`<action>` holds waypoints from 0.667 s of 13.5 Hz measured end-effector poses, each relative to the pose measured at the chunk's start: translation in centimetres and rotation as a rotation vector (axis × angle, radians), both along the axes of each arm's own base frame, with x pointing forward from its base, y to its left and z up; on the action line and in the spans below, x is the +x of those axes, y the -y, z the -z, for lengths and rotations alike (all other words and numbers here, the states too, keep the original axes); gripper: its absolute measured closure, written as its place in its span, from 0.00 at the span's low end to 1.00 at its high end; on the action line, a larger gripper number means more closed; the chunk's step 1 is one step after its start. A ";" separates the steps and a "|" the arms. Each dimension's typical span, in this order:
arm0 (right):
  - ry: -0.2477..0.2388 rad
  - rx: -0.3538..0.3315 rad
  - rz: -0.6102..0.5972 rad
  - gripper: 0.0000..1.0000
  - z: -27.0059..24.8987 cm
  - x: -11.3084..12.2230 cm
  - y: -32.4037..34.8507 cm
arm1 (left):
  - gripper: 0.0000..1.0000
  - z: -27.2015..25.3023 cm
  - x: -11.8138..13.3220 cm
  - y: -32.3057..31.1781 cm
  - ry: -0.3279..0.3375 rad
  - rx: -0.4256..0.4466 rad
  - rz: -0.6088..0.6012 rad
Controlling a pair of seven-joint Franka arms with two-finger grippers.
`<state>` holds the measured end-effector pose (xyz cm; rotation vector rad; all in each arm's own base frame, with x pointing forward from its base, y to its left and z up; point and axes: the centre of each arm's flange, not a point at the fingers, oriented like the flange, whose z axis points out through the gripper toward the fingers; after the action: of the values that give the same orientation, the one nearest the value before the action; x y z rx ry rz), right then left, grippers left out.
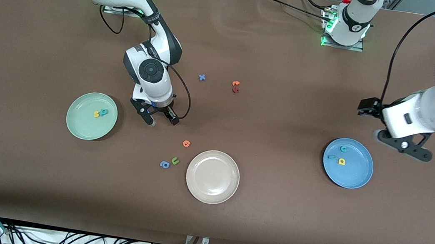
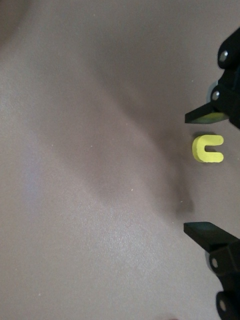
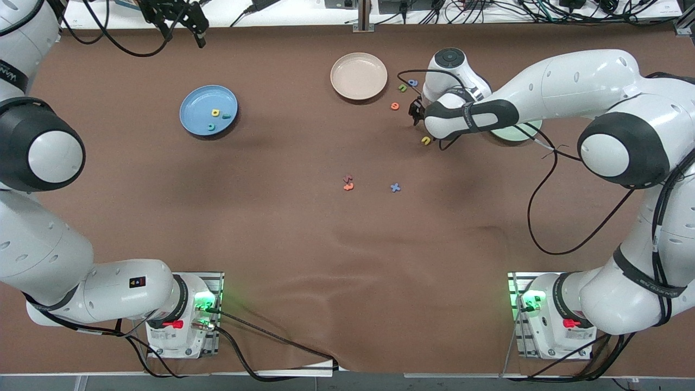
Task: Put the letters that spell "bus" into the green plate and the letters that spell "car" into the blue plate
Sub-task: 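Grasp the yellow u with the right gripper while the left gripper withdraws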
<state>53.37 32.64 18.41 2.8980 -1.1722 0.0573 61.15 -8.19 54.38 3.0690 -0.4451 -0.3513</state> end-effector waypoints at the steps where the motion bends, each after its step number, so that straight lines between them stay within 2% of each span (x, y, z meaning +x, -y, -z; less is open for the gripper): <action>1: -0.002 -0.001 0.004 0.12 0.1 -0.1 0.0 | 0.00 -1.0 -0.3 -0.5 0.018 0.011 -0.014; 3: -0.008 0.001 0.013 0.12 0.4 -0.4 -0.4 | 0.00 -2.9 -0.6 -1.6 0.074 0.030 -0.047; 6: -0.014 0.002 0.011 0.12 0.7 -0.7 -0.8 | 0.00 -3.6 -0.5 -2.3 0.216 0.001 -0.080; 9: -0.021 -0.002 0.011 0.12 1.0 -0.9 -0.8 | 0.00 -3.0 -1.5 -4.7 0.234 -0.056 -0.153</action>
<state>52.47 33.42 17.42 2.8830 -1.1839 0.0274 59.63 -3.50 57.36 3.0750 -0.2173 0.0247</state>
